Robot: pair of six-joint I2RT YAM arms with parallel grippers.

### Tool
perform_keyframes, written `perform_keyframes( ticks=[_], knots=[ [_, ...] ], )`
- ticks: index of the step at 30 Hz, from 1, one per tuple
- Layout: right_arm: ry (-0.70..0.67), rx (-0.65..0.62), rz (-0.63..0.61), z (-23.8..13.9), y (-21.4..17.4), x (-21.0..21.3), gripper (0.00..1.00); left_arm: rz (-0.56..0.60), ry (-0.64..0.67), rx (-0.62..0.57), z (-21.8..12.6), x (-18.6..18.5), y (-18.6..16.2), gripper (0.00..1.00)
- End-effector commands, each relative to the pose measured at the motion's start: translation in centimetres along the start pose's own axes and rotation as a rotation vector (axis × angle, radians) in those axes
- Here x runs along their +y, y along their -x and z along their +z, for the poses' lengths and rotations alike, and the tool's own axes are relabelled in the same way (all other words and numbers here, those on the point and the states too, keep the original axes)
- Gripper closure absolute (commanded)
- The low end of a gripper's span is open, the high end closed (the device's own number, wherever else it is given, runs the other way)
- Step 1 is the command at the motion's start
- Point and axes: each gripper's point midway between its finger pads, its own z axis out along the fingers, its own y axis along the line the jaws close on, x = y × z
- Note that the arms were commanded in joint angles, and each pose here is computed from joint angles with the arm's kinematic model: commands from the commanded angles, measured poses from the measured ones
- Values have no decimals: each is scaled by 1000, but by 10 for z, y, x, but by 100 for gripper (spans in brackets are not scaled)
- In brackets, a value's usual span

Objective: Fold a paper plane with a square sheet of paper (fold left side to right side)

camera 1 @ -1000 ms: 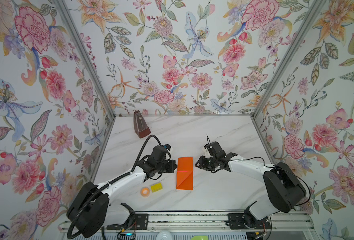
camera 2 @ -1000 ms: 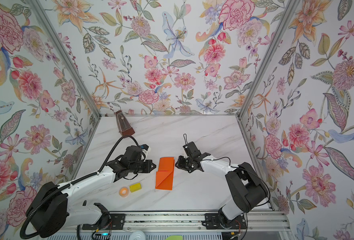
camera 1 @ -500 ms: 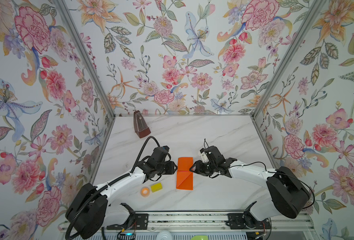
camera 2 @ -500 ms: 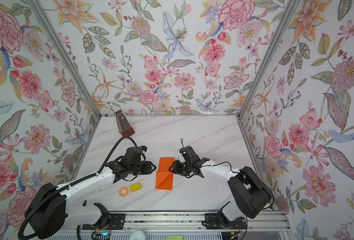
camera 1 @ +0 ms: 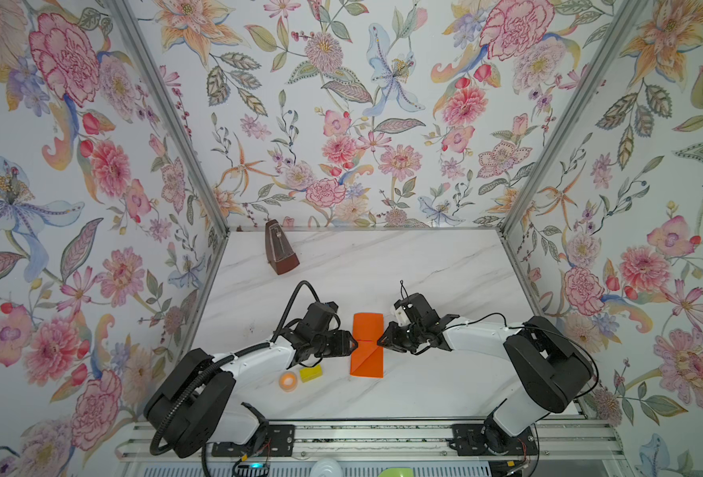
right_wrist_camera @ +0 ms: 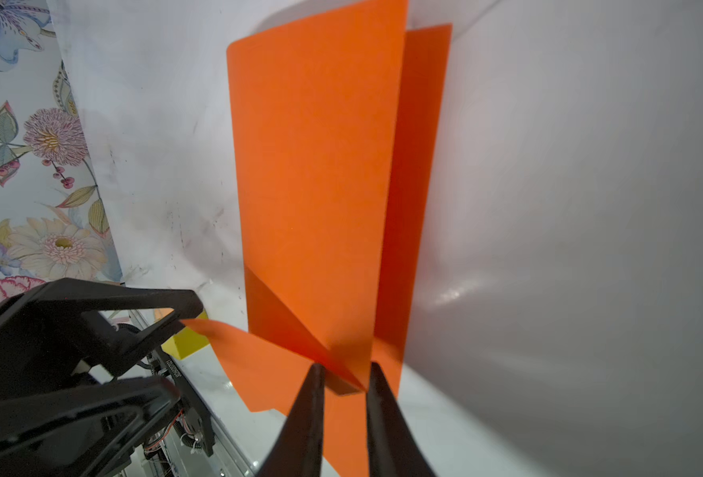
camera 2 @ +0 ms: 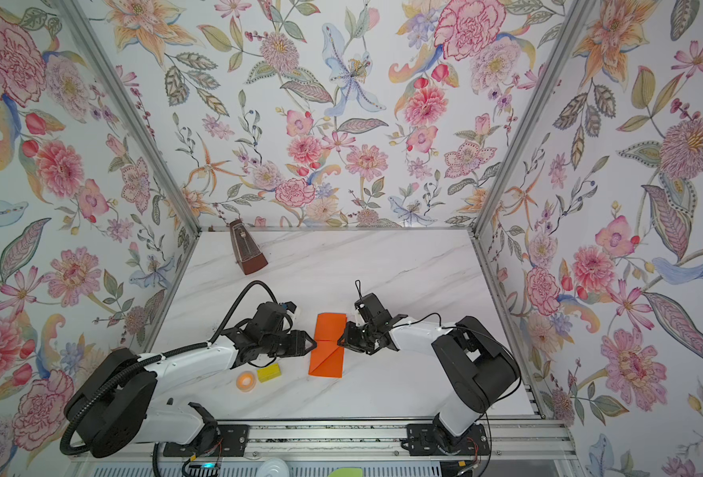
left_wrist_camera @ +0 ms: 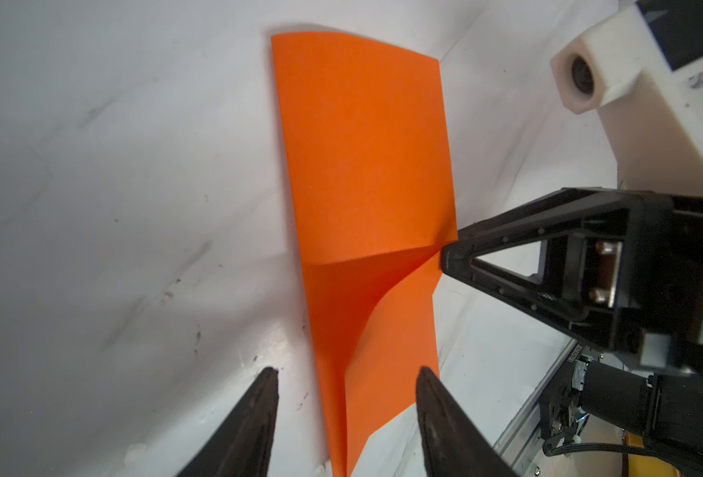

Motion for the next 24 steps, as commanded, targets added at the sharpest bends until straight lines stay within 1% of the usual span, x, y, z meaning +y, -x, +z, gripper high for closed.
perform_keyframes(
  ticks=[1,8,12,15,18,21,24],
  knots=[
    [-24,8,28,5,-3,-15,82,-8,-49,12,8,-5,-4,42],
    [-25,22,47,8,-8,-23,86,-29,-79,44,20,-3,-11,40],
    [-25,23,51,9,-8,-24,88,-44,-96,62,26,-3,-15,41],
    [-22,27,53,10,-9,-24,89,-56,-125,61,30,-5,-15,44],
    [-19,29,52,10,-9,-23,89,-59,-140,56,32,-7,-15,55],
    [-13,28,52,9,-9,-21,89,-51,-128,39,30,-6,-11,67],
    [-7,23,50,6,-8,-17,89,-33,-114,29,27,-6,-8,75]
  ],
)
